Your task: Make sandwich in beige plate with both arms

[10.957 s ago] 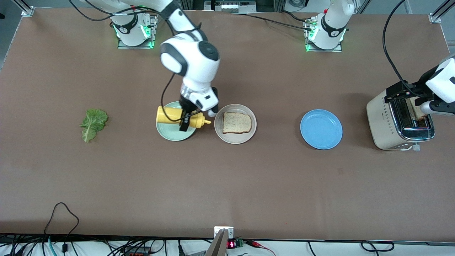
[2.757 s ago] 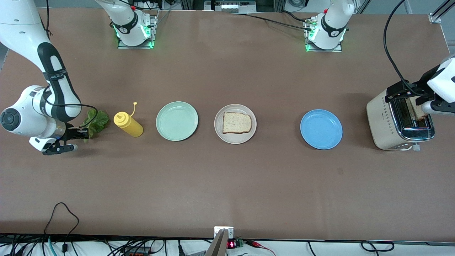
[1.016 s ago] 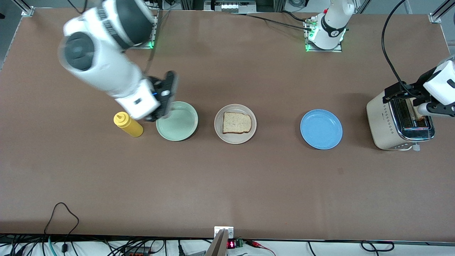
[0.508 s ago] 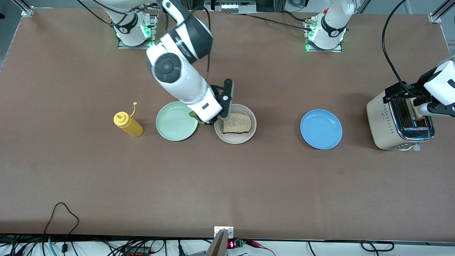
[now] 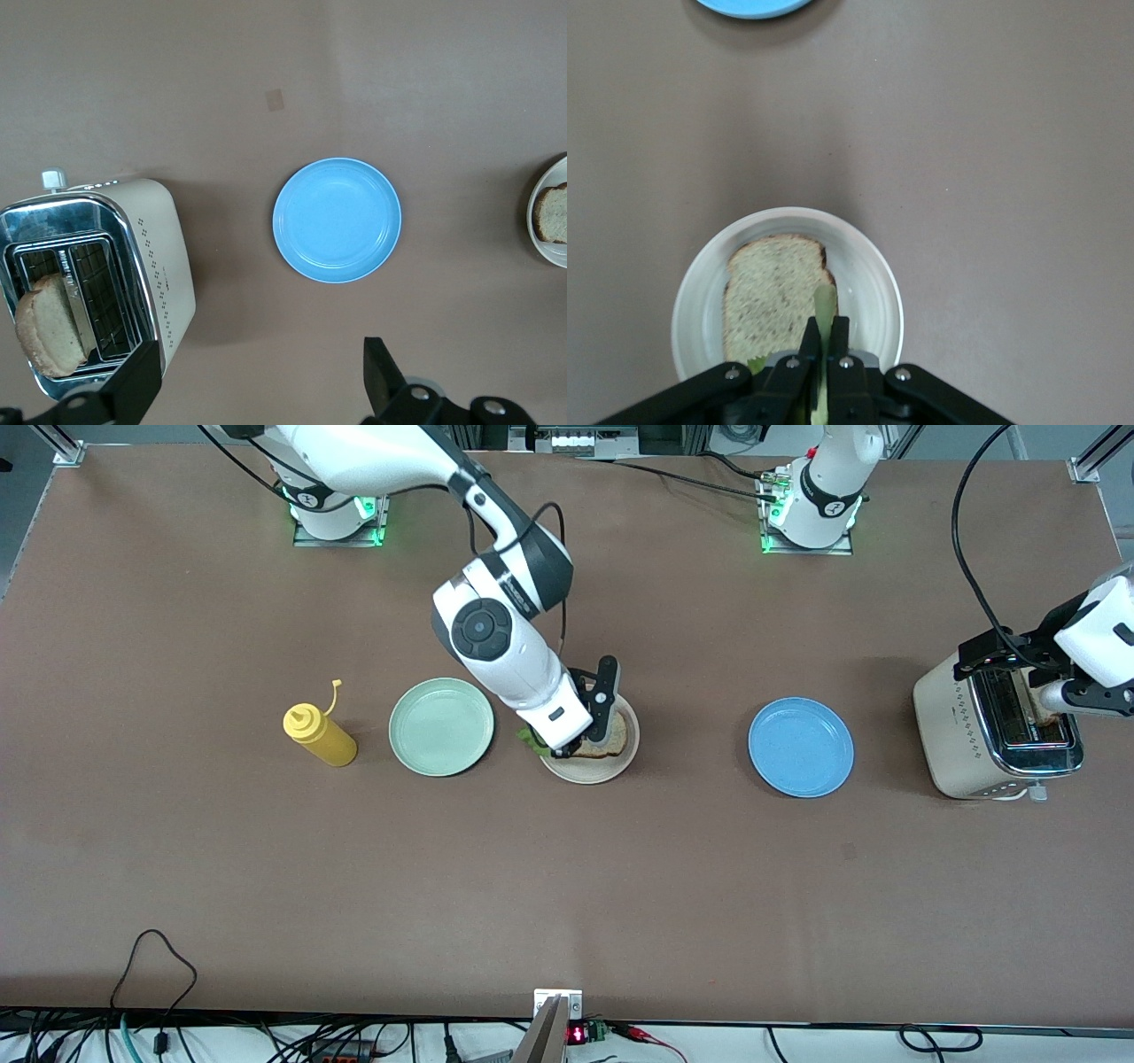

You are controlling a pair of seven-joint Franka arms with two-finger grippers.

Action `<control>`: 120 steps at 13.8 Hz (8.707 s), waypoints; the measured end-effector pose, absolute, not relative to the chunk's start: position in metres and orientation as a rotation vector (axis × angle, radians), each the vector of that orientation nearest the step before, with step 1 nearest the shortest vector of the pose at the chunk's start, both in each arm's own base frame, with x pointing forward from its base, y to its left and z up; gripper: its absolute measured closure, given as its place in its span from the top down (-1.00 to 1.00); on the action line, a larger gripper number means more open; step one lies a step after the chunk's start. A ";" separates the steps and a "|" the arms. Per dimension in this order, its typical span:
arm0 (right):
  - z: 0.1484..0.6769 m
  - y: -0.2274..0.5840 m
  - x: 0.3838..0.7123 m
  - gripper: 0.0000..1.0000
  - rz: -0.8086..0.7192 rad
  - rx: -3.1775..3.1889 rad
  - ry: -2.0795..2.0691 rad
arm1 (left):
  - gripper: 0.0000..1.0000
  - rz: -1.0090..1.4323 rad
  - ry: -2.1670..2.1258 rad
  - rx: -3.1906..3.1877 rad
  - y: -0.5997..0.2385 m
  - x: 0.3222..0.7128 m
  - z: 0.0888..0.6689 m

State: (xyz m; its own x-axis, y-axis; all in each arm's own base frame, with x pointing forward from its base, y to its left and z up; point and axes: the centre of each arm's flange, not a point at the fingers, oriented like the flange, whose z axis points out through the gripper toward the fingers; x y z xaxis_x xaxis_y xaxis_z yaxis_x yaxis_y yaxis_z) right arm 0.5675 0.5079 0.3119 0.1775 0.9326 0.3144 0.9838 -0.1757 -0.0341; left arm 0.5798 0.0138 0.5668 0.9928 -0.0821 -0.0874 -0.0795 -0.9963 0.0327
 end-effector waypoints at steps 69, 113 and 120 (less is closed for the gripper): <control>0.590 -0.006 0.575 1.00 -0.089 -3.115 -0.141 | -0.76 -0.474 -0.459 2.811 -0.068 0.632 0.485; 0.594 -0.013 0.575 1.00 -0.077 -3.146 -0.040 | 1.00 -0.416 -0.868 2.755 0.005 0.633 0.437; 0.592 -0.012 0.577 1.00 -0.069 -3.146 -0.041 | 1.00 -0.352 -0.520 3.064 0.004 0.612 0.549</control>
State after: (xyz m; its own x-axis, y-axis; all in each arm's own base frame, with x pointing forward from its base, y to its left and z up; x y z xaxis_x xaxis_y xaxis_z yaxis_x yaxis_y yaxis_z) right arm 0.5766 -0.0125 0.5915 0.9987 0.0261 0.0439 0.0259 -0.9996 0.0061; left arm 0.6125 0.0040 0.5489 0.9193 -0.3274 -0.2184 -0.3244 -0.9446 0.0506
